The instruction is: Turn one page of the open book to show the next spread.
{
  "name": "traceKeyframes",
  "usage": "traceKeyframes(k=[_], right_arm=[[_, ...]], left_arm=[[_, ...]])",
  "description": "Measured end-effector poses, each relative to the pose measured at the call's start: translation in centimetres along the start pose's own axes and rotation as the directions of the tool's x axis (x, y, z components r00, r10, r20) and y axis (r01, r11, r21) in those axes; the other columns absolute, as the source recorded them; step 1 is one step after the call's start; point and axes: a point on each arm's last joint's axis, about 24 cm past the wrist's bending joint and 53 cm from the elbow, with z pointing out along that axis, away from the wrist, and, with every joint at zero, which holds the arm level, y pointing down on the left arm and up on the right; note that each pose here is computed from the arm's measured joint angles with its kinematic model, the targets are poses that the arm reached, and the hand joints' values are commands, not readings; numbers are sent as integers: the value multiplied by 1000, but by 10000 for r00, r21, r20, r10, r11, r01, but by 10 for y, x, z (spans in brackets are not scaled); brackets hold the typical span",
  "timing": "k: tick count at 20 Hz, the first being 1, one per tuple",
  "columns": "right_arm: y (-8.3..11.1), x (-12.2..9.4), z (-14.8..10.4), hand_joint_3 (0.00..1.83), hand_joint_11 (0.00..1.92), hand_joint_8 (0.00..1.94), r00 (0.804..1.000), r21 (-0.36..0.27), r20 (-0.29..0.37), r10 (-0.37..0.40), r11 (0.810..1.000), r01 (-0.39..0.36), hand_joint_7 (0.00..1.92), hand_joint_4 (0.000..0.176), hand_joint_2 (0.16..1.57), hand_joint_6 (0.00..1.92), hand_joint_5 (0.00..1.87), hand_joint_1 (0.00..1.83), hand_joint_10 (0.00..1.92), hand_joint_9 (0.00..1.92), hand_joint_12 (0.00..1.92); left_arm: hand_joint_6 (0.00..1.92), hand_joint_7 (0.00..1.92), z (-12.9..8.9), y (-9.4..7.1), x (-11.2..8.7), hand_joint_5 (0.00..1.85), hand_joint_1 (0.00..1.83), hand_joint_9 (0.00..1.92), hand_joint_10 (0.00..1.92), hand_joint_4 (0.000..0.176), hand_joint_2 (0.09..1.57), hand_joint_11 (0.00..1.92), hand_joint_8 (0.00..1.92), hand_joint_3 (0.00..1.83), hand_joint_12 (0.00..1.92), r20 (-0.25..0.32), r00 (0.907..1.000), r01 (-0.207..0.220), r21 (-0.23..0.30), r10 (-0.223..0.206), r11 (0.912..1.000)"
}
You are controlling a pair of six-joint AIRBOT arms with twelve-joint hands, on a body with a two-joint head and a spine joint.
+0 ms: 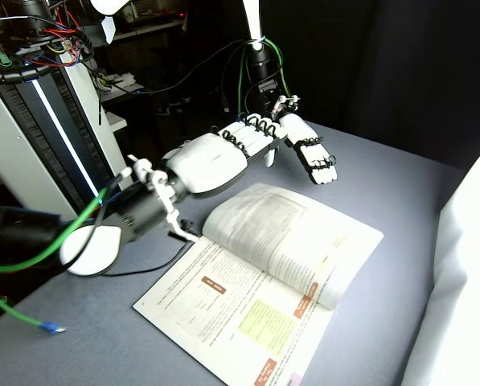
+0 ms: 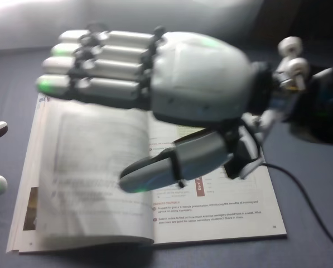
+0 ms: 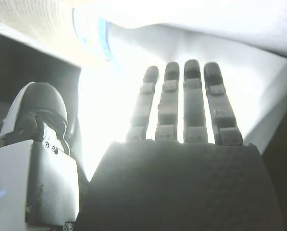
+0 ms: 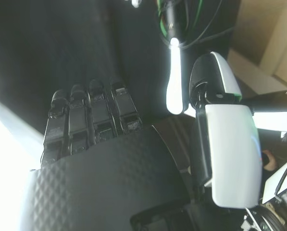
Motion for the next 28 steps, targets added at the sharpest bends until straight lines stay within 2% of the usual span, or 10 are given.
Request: traceKeyframes(k=[1, 2, 4, 7, 10, 11, 15, 20, 27, 28], right_arm=[[-1, -3, -3, 0, 0, 0, 10000, 76, 65, -2, 10000, 2, 0, 0, 1080, 0, 0, 11, 0, 0, 0], [0, -4, -7, 0, 0, 0, 9999, 175, 121, 108, 9998, -110, 0, 0, 1095, 0, 0, 1, 0, 0, 0], [-2, 4, -23, 0, 0, 0, 9998, 444, 52, 215, 9988, -217, 0, 0, 1079, 0, 0, 10, 0, 0, 0], [-23, 4, -63, 0, 0, 0, 9997, 1732, -190, -119, 9848, 150, 0, 0, 1079, 0, 0, 13, 0, 0, 0], [-49, -13, -101, 3, 0, 0, 9997, 3210, -19, -238, 9468, 231, 0, 12, 1124, 0, 0, 10, 0, 0, 0], [-54, -11, -111, 8, 0, 0, 9996, 3595, -132, -263, 9327, 293, 0, 0, 1136, 0, 0, 21, 0, 0, 0], [-67, 6, -144, 17, 0, 0, 9985, 4802, -536, -97, 8765, 343, 0, 0, 1164, 0, 0, 0, 0, 0, 0], [-86, 4, -183, 12, 0, 0, 9996, 6039, -265, 87, 7970, 91, 0, 0, 1161, 0, 0, 0, 0, 0, 0], [-80, -6, -207, 28, 1, 0, 9990, 6451, 406, -212, 7640, -100, 0, 0, 1205, 0, 0, 75, 0, 0, 0], [-80, -13, -213, 32, 0, 0, 9967, 6557, 764, -283, 7545, -289, 0, 0, 1221, 0, 0, 137, 0, 0, 0]], left_arm=[[7, 116, 0, -1, 0, 105, 0, 110, 1, 0, 1195, 0, 1, 0, 277, 30, 10000, 15, 19, -15, 10000], [1, 22, -1, -2, 0, 20, 0, 21, 0, 0, 1390, 0, 0, 16, 55, 73, 9999, 73, 45, -73, 10000], [6, 0, -1, -6, 1, 16, 0, 0, 0, 25, 1447, 0, 0, 25, 1, 68, 9999, 100, 179, -102, 9998], [2, 0, -1, -13, -9, 16, 0, 0, 0, 0, 1507, 0, 0, 8, 0, 245, 9997, -56, 364, 47, 9993], [17, 9, 2, -24, -8, 60, 2, 0, 0, 0, 1485, 17, 3, 0, 8, 169, 9998, -112, 745, 100, 9972], [15, 1, 4, -30, -5, 59, 4, 0, 0, 0, 1484, 3, 0, 0, 2, 83, 9999, -118, 955, 111, 9954], [2, 16, 17, -45, -3, 83, 38, 0, 0, 0, 1455, 6, 7, 6, 140, 78, 10000, -64, 1476, 53, 9890], [9, 23, 36, -57, 17, 66, 73, 0, 0, 0, 1445, 1, 4, 0, 0, -371, 9990, 311, 2151, -237, 9761], [0, 0, 57, -75, 29, 0, 115, 0, 0, 0, 1428, 0, 0, 0, 0, -471, 9969, 738, 2861, -629, 9553], [0, 0, 59, -78, 29, 0, 135, 0, 0, 23, 1404, 0, 0, 0, 0, -468, 9968, 761, 2944, -652, 9526]])
